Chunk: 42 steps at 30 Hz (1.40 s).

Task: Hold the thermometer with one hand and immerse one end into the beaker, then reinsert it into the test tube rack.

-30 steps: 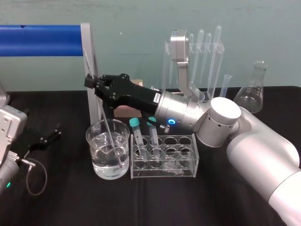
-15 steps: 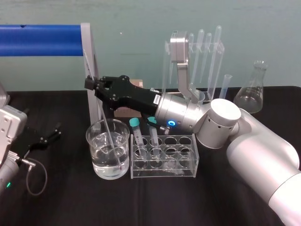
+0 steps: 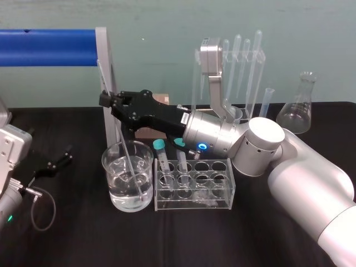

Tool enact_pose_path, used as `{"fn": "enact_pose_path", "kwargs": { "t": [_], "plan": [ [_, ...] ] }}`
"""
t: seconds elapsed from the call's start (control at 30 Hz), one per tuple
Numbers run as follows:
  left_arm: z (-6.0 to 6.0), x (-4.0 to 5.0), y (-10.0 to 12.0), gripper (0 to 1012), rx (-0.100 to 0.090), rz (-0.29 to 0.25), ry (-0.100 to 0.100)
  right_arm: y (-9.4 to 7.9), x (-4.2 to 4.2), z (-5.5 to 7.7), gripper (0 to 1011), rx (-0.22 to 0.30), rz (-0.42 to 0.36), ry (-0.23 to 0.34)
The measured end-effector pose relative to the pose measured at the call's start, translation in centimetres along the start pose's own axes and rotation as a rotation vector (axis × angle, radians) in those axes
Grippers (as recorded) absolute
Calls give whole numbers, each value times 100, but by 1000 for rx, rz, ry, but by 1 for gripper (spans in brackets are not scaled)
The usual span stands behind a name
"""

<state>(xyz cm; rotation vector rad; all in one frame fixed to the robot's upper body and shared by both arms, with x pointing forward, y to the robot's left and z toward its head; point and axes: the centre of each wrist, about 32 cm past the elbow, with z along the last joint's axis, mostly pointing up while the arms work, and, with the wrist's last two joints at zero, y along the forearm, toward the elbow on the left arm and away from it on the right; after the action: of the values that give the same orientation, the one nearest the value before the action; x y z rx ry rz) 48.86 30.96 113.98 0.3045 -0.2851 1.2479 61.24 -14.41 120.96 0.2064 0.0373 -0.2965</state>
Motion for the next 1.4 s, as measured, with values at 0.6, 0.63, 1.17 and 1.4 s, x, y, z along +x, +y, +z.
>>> {"fn": "enact_pose_path", "kwargs": {
  "t": [0.6, 0.63, 1.17, 1.4],
  "plan": [
    [0, 0, 0, 1008, 0, 0, 0, 16, 21, -4, 57, -1, -4, -5],
    [0, 0, 0, 1008, 0, 0, 0, 17, 23, -4, 57, 0, -3, -5],
    [0, 0, 0, 1008, 0, 0, 0, 20, 31, -23, 57, -5, 2, -2],
    [0, 0, 0, 1008, 0, 0, 0, 23, 39, -25, 57, -7, 4, -1]
  ]
}}
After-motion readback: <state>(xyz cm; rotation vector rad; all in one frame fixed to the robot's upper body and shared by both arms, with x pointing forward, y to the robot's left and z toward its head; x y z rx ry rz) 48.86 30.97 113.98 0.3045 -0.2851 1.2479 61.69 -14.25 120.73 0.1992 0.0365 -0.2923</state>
